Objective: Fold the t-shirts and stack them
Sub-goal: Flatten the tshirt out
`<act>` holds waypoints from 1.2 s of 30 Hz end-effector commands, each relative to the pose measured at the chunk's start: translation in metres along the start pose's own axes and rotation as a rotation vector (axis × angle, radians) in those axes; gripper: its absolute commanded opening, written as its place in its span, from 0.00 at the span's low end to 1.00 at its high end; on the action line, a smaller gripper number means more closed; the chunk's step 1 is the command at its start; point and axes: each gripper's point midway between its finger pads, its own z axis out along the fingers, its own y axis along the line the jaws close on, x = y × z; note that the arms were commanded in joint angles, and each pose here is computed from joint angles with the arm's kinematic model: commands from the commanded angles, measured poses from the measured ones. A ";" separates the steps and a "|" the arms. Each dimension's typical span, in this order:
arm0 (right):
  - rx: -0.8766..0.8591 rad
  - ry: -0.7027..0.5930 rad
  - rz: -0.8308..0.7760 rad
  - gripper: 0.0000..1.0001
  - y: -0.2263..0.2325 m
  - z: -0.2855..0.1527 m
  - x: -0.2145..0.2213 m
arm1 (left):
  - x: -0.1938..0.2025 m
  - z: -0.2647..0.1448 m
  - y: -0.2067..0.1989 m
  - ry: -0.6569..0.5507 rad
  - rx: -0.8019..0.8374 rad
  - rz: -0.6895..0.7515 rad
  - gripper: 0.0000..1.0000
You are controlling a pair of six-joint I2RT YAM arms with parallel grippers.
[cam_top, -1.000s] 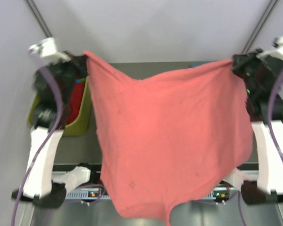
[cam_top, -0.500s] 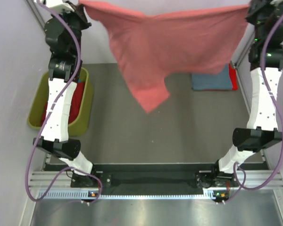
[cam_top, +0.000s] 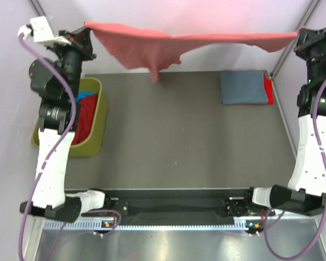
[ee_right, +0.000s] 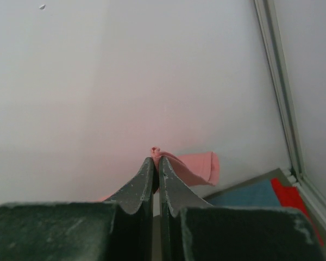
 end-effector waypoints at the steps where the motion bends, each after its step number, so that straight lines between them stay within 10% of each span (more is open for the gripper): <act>1: 0.083 0.024 0.057 0.00 -0.021 -0.019 0.013 | -0.006 -0.025 0.009 -0.027 -0.028 -0.017 0.00; 7: -0.012 -0.019 0.041 0.00 0.026 -0.061 -0.048 | -0.106 -0.019 -0.014 -0.154 0.002 0.045 0.00; 13: 0.078 0.170 0.092 0.00 -0.025 -0.050 0.054 | 0.001 0.004 -0.001 0.038 0.003 -0.031 0.00; 23: 0.113 0.021 0.030 0.00 0.002 -0.037 -0.046 | -0.039 0.027 -0.009 0.000 0.011 0.039 0.00; 36: 0.253 -0.107 0.007 0.00 -0.003 -0.175 -0.082 | -0.102 -0.086 -0.057 -0.062 0.227 -0.132 0.00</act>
